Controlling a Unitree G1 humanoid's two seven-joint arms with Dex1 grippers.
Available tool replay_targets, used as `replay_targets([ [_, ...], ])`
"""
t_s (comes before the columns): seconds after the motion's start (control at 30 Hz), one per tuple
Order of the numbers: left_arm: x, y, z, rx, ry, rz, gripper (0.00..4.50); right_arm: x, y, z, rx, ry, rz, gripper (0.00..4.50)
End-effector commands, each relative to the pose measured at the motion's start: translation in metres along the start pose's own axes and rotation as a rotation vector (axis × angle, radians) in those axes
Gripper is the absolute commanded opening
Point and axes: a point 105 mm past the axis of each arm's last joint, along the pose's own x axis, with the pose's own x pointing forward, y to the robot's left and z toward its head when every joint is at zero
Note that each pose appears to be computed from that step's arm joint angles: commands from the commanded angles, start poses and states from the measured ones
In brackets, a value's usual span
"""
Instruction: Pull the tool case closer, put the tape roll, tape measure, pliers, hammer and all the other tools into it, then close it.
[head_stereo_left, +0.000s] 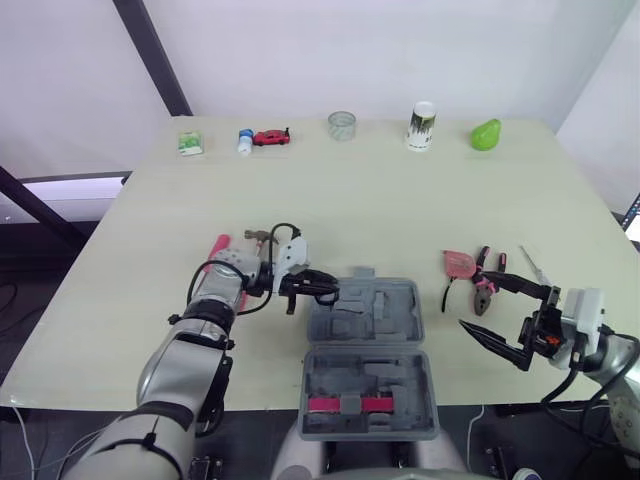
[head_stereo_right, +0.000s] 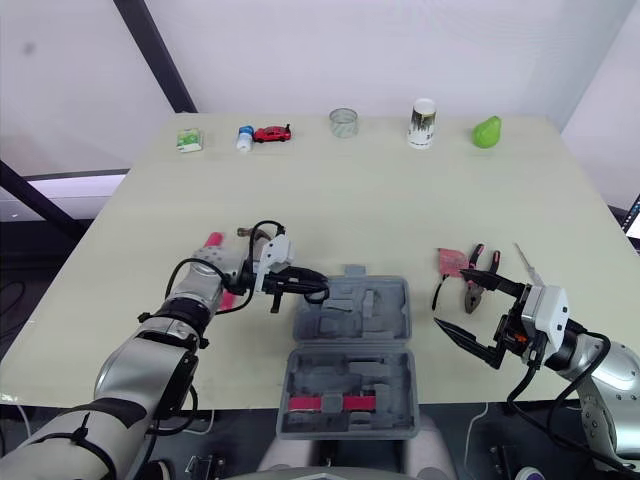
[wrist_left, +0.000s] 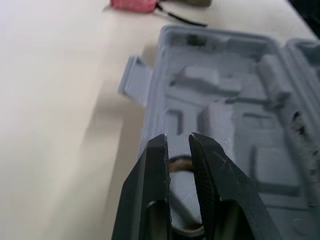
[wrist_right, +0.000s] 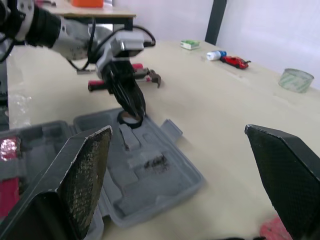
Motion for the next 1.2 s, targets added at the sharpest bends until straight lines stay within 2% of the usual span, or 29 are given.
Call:
replay_targets([
  [0.03, 0.001, 0.001, -0.002, 0.028, 0.02, 0.012, 0.77, 0.001, 0.002, 0.011, -0.028, -0.029, 0.02, 4.5],
  [0.27, 0.008, -0.013, -0.02, 0.05, 0.098, -0.043, 0.77, 0.001, 0.004, 0.01, -0.032, -0.012, 0.033, 4.5],
  [0.53, 0.008, -0.015, -0.022, 0.052, 0.088, -0.025, 0.77, 0.002, 0.006, 0.008, -0.029, 0.001, 0.048, 4.5],
  [0.7, 0.0, -0.002, -0.004, 0.108, 0.021, 0.037, 0.77, 0.004, 0.005, 0.007, -0.021, -0.006, 0.057, 4.5],
  [0.9, -0.023, 0.006, 0.025, 0.117, -0.133, 0.11, 0.77, 0.003, 0.003, 0.003, -0.001, -0.006, 0.06, 4.5],
  [1.07, -0.06, 0.0, 0.029, 0.033, -0.242, 0.283, 0.77, -0.007, -0.011, -0.009, 0.044, 0.019, -0.036, 4.5],
  [1.2, -0.093, -0.015, 0.022, -0.077, -0.271, 0.423, 0.77, -0.025, -0.025, -0.024, 0.053, 0.089, -0.162, 4.5],
])
